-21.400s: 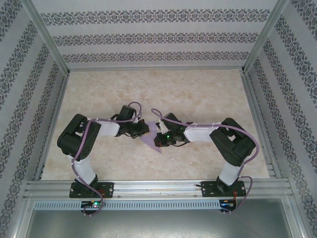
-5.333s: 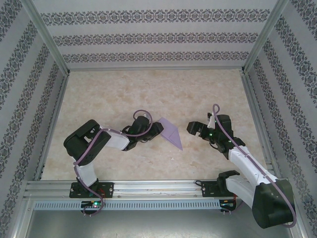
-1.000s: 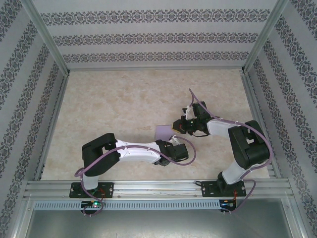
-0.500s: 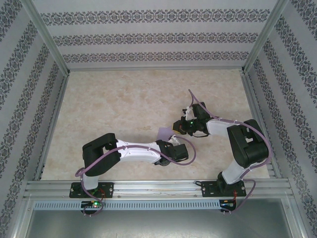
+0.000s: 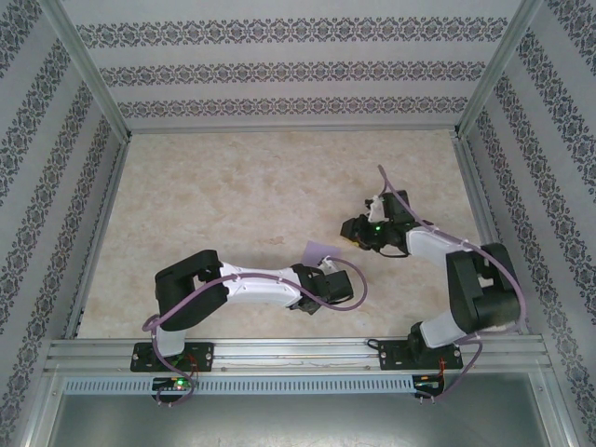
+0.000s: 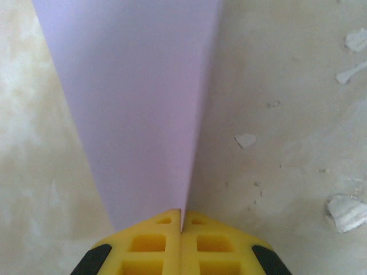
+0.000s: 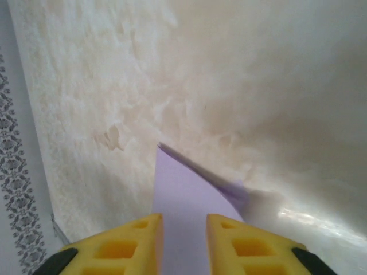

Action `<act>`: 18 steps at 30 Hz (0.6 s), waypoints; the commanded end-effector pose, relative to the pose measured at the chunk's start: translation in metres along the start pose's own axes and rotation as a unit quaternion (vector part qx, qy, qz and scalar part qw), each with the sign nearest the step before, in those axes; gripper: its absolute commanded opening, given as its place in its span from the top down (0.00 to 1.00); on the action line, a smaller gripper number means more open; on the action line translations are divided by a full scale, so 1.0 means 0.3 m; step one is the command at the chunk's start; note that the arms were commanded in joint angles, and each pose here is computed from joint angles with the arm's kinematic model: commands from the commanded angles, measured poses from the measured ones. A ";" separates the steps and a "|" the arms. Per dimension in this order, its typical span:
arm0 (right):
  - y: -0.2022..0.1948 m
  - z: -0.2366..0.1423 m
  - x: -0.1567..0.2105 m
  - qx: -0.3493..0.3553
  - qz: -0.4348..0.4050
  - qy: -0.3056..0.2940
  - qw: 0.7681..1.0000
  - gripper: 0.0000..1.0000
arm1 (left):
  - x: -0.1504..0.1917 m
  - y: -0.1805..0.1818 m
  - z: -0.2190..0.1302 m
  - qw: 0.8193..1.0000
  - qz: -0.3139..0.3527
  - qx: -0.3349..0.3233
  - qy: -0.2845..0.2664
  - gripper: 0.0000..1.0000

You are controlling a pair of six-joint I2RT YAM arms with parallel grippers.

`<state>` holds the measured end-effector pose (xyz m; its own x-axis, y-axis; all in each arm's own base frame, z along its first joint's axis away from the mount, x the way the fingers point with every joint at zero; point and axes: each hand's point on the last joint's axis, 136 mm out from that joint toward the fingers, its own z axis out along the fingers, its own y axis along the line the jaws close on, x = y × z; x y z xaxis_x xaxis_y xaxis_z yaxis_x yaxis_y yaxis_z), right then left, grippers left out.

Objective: Fold a paper plane with a square sheet of paper (fold left side to right side)
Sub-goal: Fold the wing for the fifth time at the center of the table.

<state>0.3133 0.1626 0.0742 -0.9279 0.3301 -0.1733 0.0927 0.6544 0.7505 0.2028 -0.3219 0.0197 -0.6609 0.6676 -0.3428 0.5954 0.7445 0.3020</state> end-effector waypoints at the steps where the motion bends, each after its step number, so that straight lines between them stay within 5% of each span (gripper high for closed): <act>1: -0.058 -0.060 -0.001 0.040 -0.018 -0.024 0.999 0.67 | -0.035 -0.003 -0.029 0.998 -0.037 0.044 -0.016 0.98; 10: -0.059 -0.131 0.022 0.022 -0.038 -0.037 0.998 0.64 | -0.061 -0.034 -0.036 0.983 -0.095 0.159 -0.007 1.00; 18: -0.052 -0.117 0.068 -0.007 -0.047 -0.019 0.999 0.61 | -0.106 -0.029 -0.043 0.943 -0.188 0.274 -0.016 1.00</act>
<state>0.2854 0.1317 0.0778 -0.9134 0.3247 -0.2454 0.0504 0.6884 0.7235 0.2116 -0.3330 0.0233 -0.8273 0.4419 -0.3468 0.5194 0.8370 -0.1724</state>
